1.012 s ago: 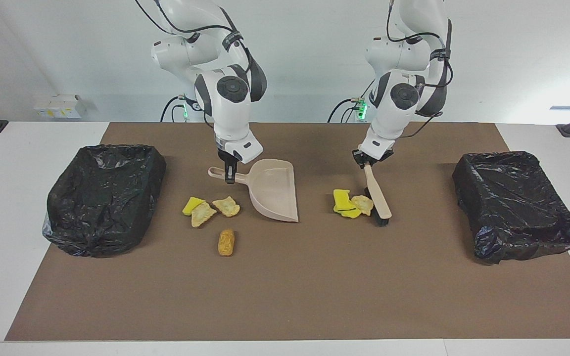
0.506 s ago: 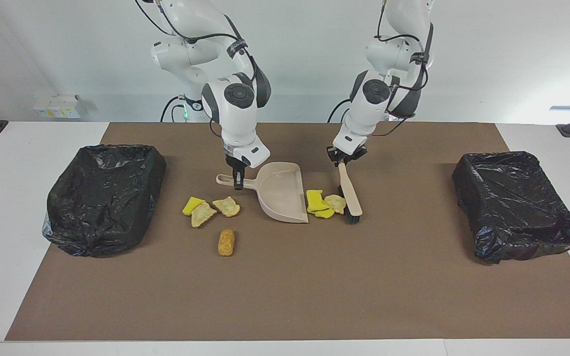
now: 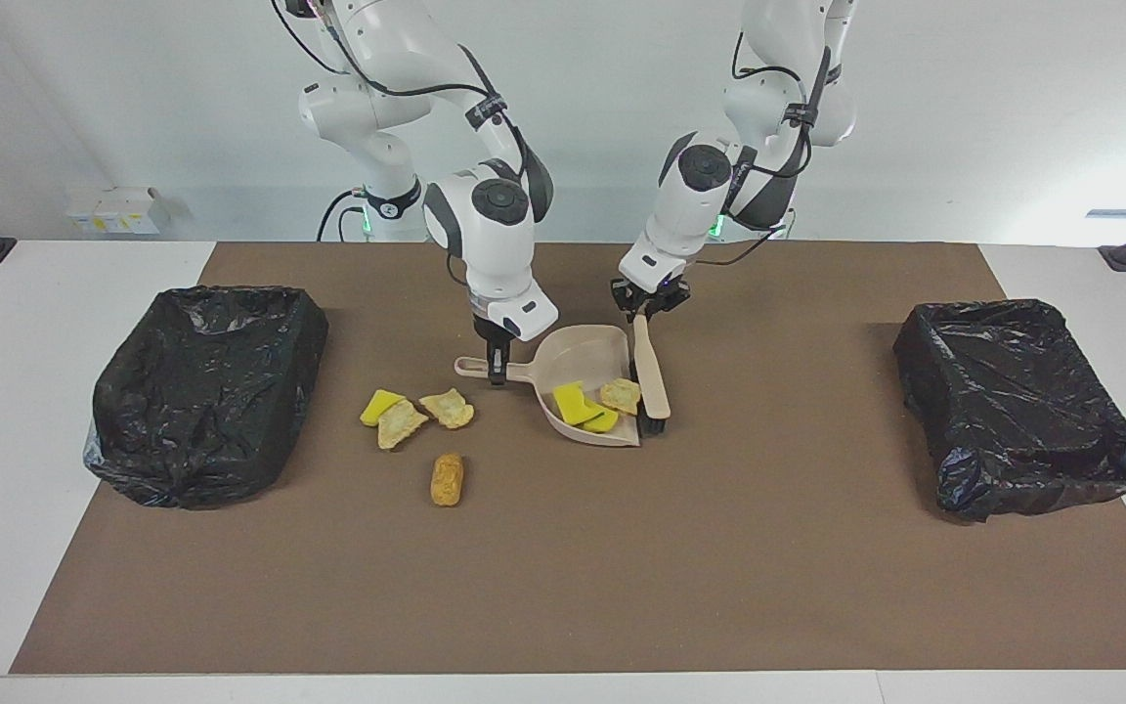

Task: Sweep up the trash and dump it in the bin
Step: 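Sweep the sponge pieces into the dustpan with the left gripper's brush, then carry the loaded dustpan with the right gripper to the black bag, then tip the dustpan over the black bag with the right gripper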

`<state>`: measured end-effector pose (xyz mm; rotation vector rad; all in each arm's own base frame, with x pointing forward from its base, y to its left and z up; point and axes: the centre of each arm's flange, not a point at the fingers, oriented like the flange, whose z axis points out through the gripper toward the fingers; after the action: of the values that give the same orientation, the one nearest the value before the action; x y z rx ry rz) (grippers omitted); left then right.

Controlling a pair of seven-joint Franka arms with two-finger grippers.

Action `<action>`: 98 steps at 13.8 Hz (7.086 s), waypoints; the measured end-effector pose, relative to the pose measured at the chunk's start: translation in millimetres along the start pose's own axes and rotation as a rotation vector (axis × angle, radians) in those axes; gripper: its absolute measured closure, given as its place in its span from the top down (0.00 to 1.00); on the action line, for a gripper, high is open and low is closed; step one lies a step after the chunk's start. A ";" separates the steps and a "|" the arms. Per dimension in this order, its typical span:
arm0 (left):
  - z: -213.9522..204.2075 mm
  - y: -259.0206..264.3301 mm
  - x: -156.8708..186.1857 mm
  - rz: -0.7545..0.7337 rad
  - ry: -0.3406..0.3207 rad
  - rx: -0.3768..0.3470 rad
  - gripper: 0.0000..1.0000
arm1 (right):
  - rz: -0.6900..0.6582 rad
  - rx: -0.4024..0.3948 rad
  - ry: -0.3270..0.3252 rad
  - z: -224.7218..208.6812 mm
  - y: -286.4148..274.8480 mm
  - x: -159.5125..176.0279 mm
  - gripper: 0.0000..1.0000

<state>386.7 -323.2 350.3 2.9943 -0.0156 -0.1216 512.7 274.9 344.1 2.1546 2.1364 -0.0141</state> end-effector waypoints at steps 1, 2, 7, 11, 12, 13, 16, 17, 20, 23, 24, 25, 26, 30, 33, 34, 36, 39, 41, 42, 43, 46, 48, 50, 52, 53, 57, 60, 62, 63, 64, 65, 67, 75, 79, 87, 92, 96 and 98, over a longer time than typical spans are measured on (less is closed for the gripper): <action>-0.6 4.3 -2.1 -0.001 -0.002 -0.008 0.26 | 0.011 -0.001 0.000 -0.4 -1.0 2.1 0.32; -2.6 7.8 -2.8 -0.007 -0.001 -0.015 0.26 | 0.017 -0.001 0.001 -0.4 -1.5 3.0 0.32; -25.9 17.1 -5.4 -0.012 -0.062 0.003 0.26 | 0.030 0.001 -0.004 -5.6 3.6 -0.4 0.32; -92.4 6.5 -0.4 -0.045 -0.085 0.007 0.26 | 0.039 0.027 -0.033 -32.1 23.2 -34.8 0.32; -107.5 -0.7 -2.5 -0.056 -0.085 0.012 0.26 | 0.038 0.032 -0.039 -39.5 26.8 -48.3 0.32; -118.6 -7.3 -6.7 -0.071 -0.093 0.020 0.26 | 0.038 0.038 -0.045 -46.7 29.5 -62.1 0.32; -129.8 -10.6 -18.7 -0.138 -0.096 0.035 0.26 | 0.035 0.053 -0.059 -68.3 36.3 -102.4 0.32; -126.3 -9.4 -21.7 -0.148 -0.098 0.041 0.26 | 0.025 0.060 -0.063 -75.6 39.8 -116.3 0.32; -88.5 5.2 -35.4 -0.151 -0.099 0.057 0.26 | -0.030 0.070 -0.065 -94.8 57.1 -165.7 0.32; -35.4 31.4 -65.1 -0.096 -0.106 0.083 0.26 | -0.062 0.084 -0.065 -104.9 70.7 -226.6 0.32; -25.1 36.7 -72.6 -0.079 -0.107 0.087 0.26 | -0.073 0.087 -0.064 -108.5 73.6 -244.8 0.32; -17.0 40.4 -78.7 -0.065 -0.105 0.089 0.26 | -0.087 0.088 -0.063 -111.3 76.0 -264.3 0.32; -10.7 43.1 -84.1 -0.052 -0.105 0.092 0.26 | -0.097 0.086 -0.062 -113.3 77.9 -284.6 0.32; 0.5 44.5 -91.6 -0.037 -0.098 0.092 0.26 | -0.055 0.090 -0.063 -118.4 73.9 -388.2 0.32; 7.6 43.2 -92.6 -0.036 -0.089 0.088 0.26 | -0.003 0.081 -0.070 -126.4 61.2 -463.1 0.32; 9.6 43.0 -92.6 -0.036 -0.087 0.087 0.26 | 0.008 0.078 -0.073 -128.8 57.5 -478.9 0.32; 13.5 41.1 -93.2 -0.037 -0.089 0.091 0.26 | 0.029 0.083 -0.106 -132.1 50.8 -502.8 0.32; 18.0 39.4 -94.9 -0.037 -0.094 0.097 0.26 | 0.028 0.092 -0.214 -136.6 43.2 -532.0 0.32; 18.7 39.1 -94.9 -0.038 -0.095 0.098 0.33 | 0.032 0.042 -0.278 -141.1 42.1 -553.5 0.32; 19.6 38.6 -95.0 -0.039 -0.097 0.099 0.43 | 0.034 0.016 -0.311 -142.3 40.9 -564.0 0.32; 20.7 37.7 -94.5 -0.041 -0.099 0.101 0.56 | 0.045 -0.003 -0.341 -141.3 38.4 -573.8 0.32; 21.1 31.7 -87.8 -0.065 -0.101 0.102 0.89 | 0.113 0.006 -0.469 -135.5 30.2 -583.6 0.32; 16.8 16.7 -71.9 -0.113 -0.106 0.102 1.00 | 0.176 0.001 -0.563 -135.5 27.1 -579.4 0.32; 5.7 -4.2 -47.7 -0.178 -0.098 0.088 1.00 | 0.219 -0.012 -0.609 -136.9 23.8 -575.5 0.32; -9.5 -29.7 -21.7 -0.221 -0.074 0.071 1.00 | 0.238 -0.007 -0.631 -137.5 21.8 -571.9 0.32; -16.8 -44.0 -9.3 -0.228 -0.059 0.069 1.00 | 0.240 -0.001 -0.637 -138.0 21.4 -569.7 0.32; -39.3 -103.3 26.3 -0.210 -0.042 0.072 1.00 | 0.260 0.044 -0.691 -160.2 20.5 -531.6 0.32; -66.7 -162.1 42.8 -0.140 -0.043 0.057 1.00 | 0.318 0.008 -0.782 -177.8 24.1 -485.6 0.32; -88.1 -197.0 50.6 -0.073 -0.024 0.042 1.00 | 0.328 -0.036 -0.869 -178.2 19.3 -471.3 0.32; -99.9 -211.0 54.0 -0.042 -0.022 0.037 1.00 | 0.341 -0.049 -0.895 -176.5 12.9 -467.7 0.32; -115.2 -224.4 58.4 -0.012 -0.020 0.031 1.00 | 0.349 -0.055 -0.909 -174.6 5.6 -465.5 0.32; -132.6 -236.0 63.2 0.013 -0.014 0.029 1.00 | 0.353 -0.056 -0.915 -173.6 -0.6 -464.2 0.32; -167.6 -250.7 71.7 0.041 0.009 0.041 1.00 | 0.355 -0.058 -0.919 -175.4 -6.8 -463.9 0.32; -263.8 -248.5 100.2 0.071 0.063 0.101 1.00 | 0.103 0.007 -0.671 -226.6 -6.9 -461.5 0.32; -288.2 -245.1 126.2 0.078 0.104 0.103 1.00 | 0.106 0.039 -0.500 -224.4 -9.7 -452.1 0.32; -298.5 -240.9 130.6 0.071 0.127 0.101 1.00 | 0.471 0.106 -0.238 -211.1 -19.1 -412.7 0.32; -298.7 -237.8 130.5 0.068 0.128 0.101 1.00 | 0.837 0.119 -0.165 -211.8 -17.2 -356.2 0.32; -298.6 -236.9 130.4 0.069 0.128 0.101 1.00 | 1.104 0.147 -0.082 -213.1 -14.3 -315.0 0.32; -298.6 -236.8 130.4 0.069 0.128 0.101 1.00 | 1.227 0.177 -0.048 -213.0 -13.1 -281.0 0.32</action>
<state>542.0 -48.0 600.1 3.0915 -0.1150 0.0812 481.8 12.6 578.0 3.0893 0.5106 -0.1486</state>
